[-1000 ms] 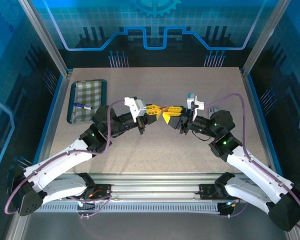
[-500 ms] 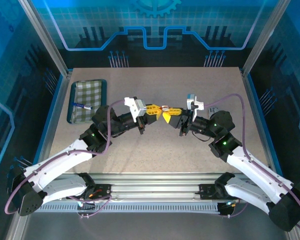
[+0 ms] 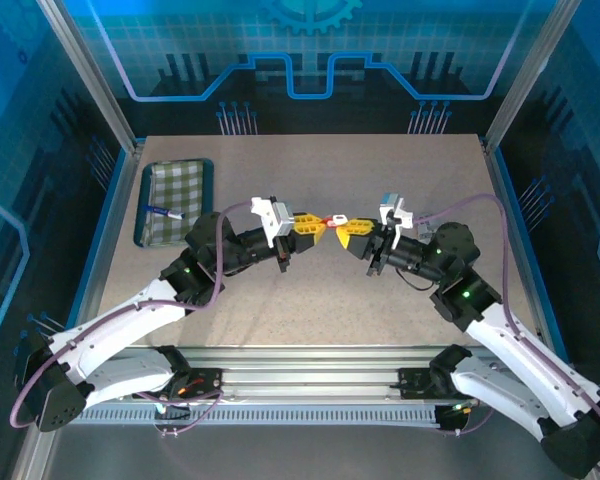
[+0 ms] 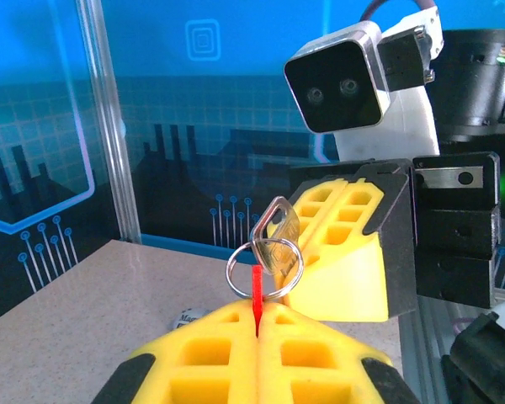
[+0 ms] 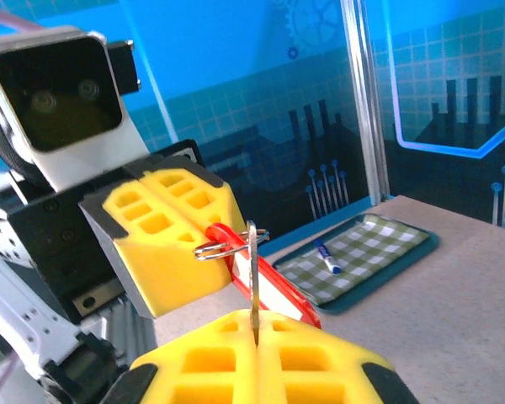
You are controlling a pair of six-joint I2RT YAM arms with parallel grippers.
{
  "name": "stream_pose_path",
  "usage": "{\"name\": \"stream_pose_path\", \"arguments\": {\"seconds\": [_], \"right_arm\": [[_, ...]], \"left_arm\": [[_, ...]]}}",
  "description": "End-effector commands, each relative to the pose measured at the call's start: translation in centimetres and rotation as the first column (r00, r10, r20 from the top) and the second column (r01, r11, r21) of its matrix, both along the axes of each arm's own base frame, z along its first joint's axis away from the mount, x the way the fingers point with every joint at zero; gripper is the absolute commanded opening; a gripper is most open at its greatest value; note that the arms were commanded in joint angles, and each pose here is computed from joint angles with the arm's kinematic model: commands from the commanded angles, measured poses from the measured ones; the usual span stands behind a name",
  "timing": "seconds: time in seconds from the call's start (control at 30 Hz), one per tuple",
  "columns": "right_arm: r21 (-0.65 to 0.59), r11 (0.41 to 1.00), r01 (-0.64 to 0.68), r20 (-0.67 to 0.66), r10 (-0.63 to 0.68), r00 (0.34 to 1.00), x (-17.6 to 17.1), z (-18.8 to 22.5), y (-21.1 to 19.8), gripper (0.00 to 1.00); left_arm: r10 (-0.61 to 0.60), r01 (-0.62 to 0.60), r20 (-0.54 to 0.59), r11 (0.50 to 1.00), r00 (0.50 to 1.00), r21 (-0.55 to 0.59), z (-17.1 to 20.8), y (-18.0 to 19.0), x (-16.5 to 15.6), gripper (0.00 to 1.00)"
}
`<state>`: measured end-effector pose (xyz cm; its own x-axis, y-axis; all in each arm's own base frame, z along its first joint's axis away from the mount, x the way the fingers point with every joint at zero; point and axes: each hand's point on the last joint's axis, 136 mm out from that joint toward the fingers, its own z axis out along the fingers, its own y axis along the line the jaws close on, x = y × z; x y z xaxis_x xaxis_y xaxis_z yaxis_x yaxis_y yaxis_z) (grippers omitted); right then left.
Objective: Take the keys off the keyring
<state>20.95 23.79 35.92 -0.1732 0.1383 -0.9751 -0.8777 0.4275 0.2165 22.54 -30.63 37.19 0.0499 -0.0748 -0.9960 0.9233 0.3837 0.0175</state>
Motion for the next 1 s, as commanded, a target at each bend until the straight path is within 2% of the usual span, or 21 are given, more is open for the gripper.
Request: {"name": "stream_pose_path", "arguments": {"seconds": [0.0, 0.07, 0.23, 0.27, 0.3, 0.4, 0.57, 0.77, 0.97], "right_arm": [[-0.118, 0.985, 0.126, 0.092, -0.116, 0.989, 1.1, -0.2, -1.8, 0.0], [-0.135, 0.98, 0.148, 0.114, -0.133, 0.985, 1.1, -0.1, -2.1, 0.0], [-0.116, 0.988, 0.099, 0.118, -0.085, 0.989, 0.1, 1.3, -1.8, 0.0], [-0.108, 0.99, 0.085, 0.108, -0.074, 0.991, -0.1, 1.6, -1.7, 0.0], [-0.098, 0.993, 0.071, 0.095, -0.062, 0.994, -0.3, 1.9, -1.6, 0.0], [-0.089, 0.996, 0.024, 0.043, -0.02, 0.999, -0.7, 1.9, -1.0, 0.0], [-0.077, 0.997, -0.008, 0.007, 0.009, 1.0, -1.2, 2.9, -0.8, 0.0], [-0.076, 0.996, -0.039, -0.028, 0.037, 0.999, -1.7, 3.2, -0.4, 0.0], [-0.047, 0.996, -0.075, -0.045, 0.072, 0.996, -2.3, 3.5, 0.1, 0.0]], "left_arm": [[-0.058, 0.059, 0.019, 0.998, 0.998, -0.037, 1.2, 0.0, -1.1, 0.0], [-0.063, 0.064, 0.014, 0.997, 0.998, -0.042, 1.3, 0.0, -1.1, 0.0], [-0.056, 0.056, -0.005, 0.998, 0.998, 0.004, 0.5, -0.2, -0.8, 0.0], [-0.053, 0.053, -0.012, 0.999, 0.999, 0.011, 0.3, -0.2, -0.8, 0.02], [-0.055, 0.055, -0.019, 0.998, 0.998, 0.014, -0.1, -0.2, -0.8, 0.1], [-0.069, 0.069, -0.021, 0.998, 0.997, 0.012, -0.4, -0.3, -1.0, 0.25], [-0.083, 0.083, 0.01, 0.997, 0.996, -0.002, -0.2, -0.4, -1.3, 0.37], [-0.059, 0.061, 0.089, 0.998, 0.994, -0.019, 0.2, -0.7, -1.3, 0.48], [-0.027, 0.035, 0.175, 0.998, 0.984, -0.046, 1.2, -1.0, -0.8, 0.54]]}}
